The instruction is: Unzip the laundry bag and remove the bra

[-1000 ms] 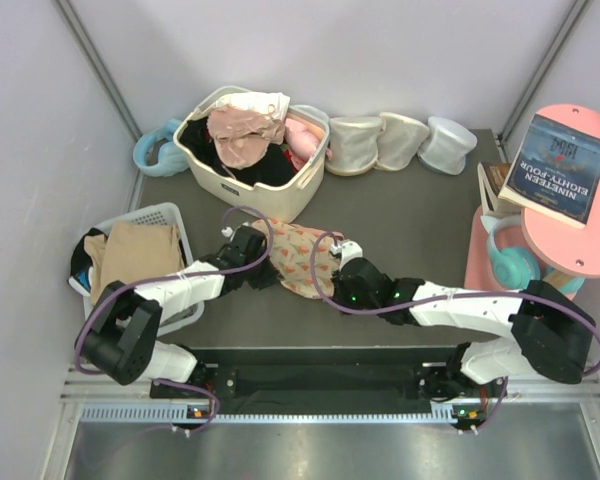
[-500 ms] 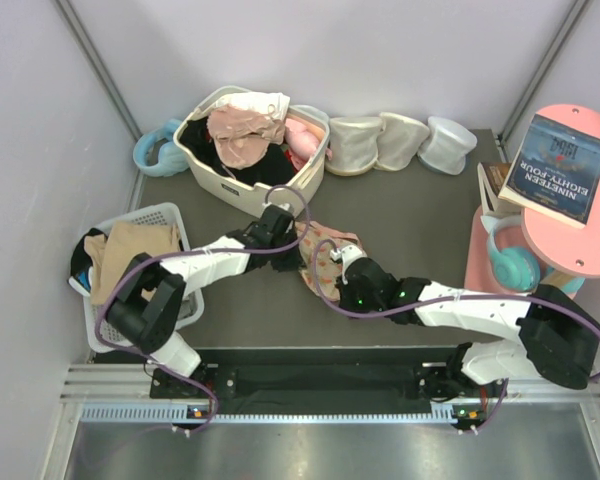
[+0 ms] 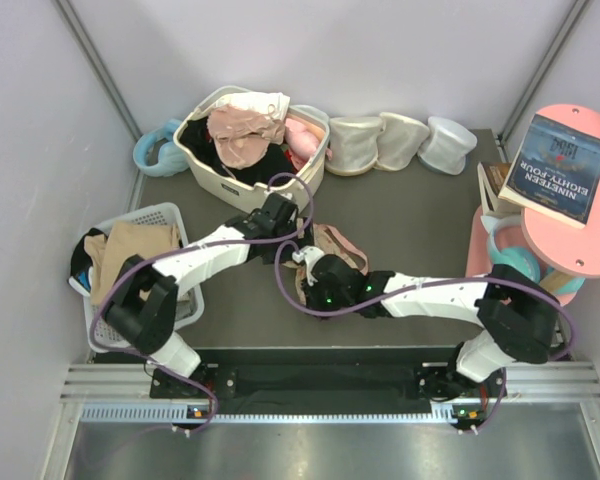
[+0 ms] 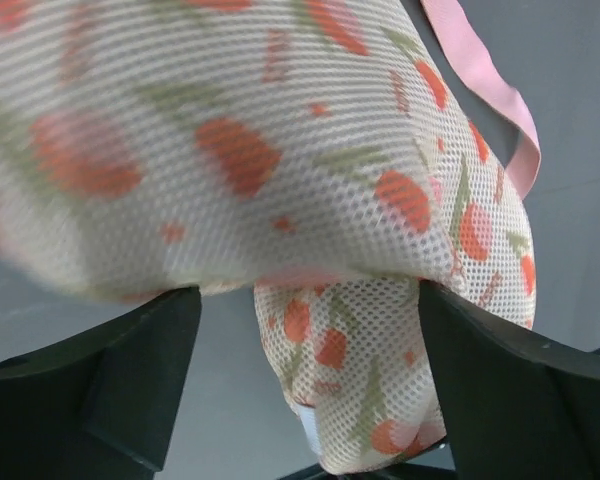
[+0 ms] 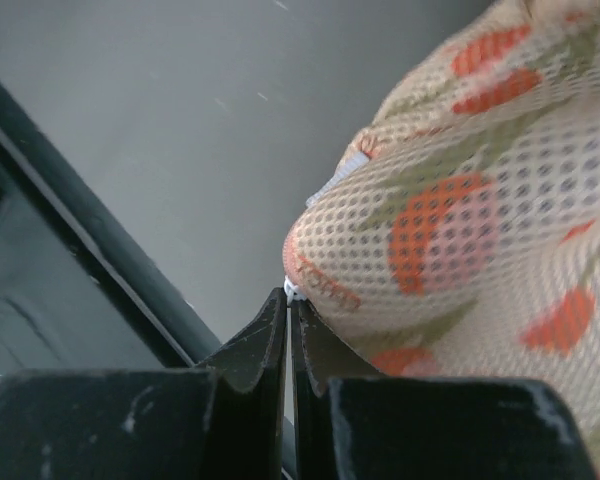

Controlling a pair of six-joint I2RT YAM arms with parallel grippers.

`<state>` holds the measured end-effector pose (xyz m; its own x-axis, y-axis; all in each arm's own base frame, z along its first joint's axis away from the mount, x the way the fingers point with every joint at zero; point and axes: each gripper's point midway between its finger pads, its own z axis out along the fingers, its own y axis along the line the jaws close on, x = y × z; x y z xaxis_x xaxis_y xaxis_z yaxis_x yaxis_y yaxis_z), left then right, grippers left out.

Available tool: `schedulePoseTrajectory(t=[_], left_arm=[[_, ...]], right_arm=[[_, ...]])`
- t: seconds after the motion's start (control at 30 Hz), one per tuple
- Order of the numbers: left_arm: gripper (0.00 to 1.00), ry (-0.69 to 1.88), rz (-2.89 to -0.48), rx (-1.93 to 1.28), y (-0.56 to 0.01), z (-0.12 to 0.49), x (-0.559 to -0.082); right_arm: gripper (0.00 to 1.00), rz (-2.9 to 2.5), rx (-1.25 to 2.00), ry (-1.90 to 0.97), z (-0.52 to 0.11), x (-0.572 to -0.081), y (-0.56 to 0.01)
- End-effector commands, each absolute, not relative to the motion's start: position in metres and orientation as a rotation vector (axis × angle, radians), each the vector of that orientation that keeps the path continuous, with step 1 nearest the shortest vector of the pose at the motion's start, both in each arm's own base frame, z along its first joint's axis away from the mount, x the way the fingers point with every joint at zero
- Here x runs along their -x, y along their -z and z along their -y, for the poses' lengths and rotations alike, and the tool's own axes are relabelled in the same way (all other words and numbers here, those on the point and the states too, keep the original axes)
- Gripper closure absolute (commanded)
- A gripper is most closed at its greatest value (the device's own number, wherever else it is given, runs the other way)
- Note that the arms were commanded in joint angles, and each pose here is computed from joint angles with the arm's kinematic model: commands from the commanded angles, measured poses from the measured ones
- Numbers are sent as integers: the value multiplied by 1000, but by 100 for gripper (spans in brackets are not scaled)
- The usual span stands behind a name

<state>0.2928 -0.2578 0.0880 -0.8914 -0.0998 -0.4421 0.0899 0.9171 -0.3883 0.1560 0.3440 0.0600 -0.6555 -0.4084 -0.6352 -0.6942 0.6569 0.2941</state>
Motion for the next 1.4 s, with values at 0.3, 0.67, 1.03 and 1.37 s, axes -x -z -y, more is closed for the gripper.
schedulePoseTrajectory(t=[0.3,0.67,1.03,1.37], left_arm=[[2,637,-2368,397,-132,189,-239],[18,779,-2426,504,-116,193,-209],[13,677,-2401,723,-100,164,-198],[26,768,-2454,661,-88,183,-196]], right_arm=[[100,-2138,960,-1006,-440,-147,-110],[100,-2185,945,-983,-434,-144,-100],[100,-2197,899,-960,-419,-142,-104],[100,-2200,865,-957,-415,-144,-105]])
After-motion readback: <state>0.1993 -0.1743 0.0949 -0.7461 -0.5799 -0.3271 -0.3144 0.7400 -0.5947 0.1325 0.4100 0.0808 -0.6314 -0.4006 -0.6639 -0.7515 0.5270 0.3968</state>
